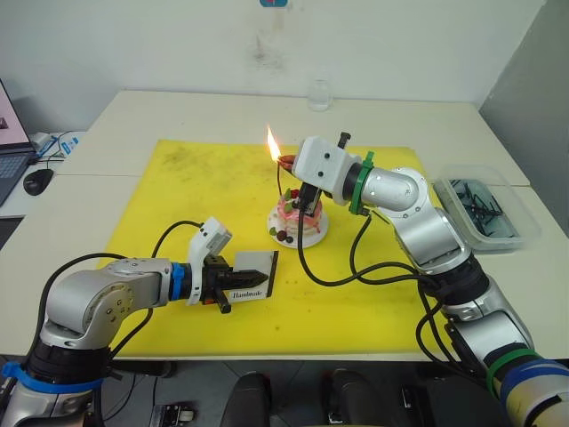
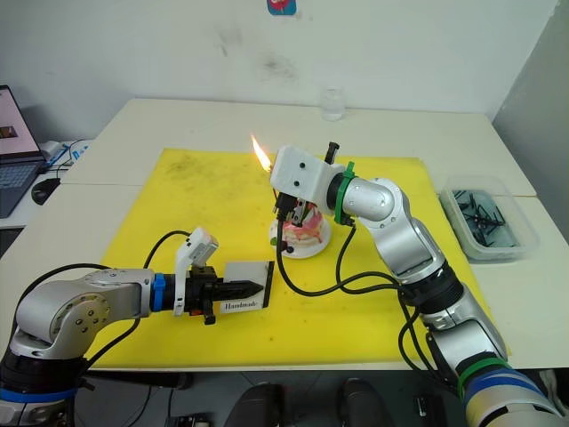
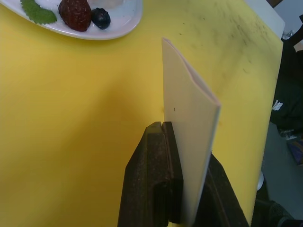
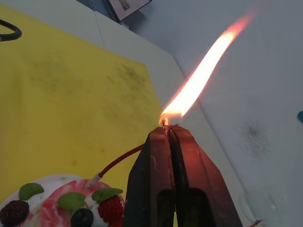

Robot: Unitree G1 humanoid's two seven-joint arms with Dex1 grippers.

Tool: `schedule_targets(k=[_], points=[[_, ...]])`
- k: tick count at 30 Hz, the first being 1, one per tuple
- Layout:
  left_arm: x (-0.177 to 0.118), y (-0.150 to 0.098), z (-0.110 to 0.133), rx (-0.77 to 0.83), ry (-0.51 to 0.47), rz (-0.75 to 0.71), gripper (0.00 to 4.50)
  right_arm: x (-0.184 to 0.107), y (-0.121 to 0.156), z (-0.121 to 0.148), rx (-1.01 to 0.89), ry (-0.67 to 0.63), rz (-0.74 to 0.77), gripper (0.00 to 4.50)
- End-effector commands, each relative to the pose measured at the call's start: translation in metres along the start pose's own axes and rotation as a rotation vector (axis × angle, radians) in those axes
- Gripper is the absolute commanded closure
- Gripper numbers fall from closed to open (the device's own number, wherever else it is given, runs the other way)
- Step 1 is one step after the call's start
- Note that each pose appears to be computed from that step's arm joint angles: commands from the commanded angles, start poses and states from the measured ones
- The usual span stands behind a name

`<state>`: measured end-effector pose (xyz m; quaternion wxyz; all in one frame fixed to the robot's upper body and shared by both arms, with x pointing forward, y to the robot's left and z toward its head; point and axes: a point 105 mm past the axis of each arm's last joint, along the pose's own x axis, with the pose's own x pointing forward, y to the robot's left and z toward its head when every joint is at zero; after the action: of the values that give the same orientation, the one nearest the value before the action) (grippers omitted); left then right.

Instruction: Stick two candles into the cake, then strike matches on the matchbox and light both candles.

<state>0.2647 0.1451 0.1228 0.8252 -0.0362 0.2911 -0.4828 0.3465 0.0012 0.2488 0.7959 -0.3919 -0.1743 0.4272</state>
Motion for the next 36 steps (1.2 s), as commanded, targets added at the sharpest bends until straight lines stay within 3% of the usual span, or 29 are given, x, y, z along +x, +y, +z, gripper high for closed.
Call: schedule_targets(k=[1, 36], points=[[0.0014, -0.0043, 0.0092, 0.046, -0.024, -0.015, 4.50, -0.0050, -0.0104, 0.0065, -0.024, -0.016, -0.039, 4.49], [0.0035, -0.0031, 0.0104, 0.057, -0.015, -0.025, 4.50, -0.0088, -0.0084, 0.0016, 0.017, 0.013, -0.017, 4.49]])
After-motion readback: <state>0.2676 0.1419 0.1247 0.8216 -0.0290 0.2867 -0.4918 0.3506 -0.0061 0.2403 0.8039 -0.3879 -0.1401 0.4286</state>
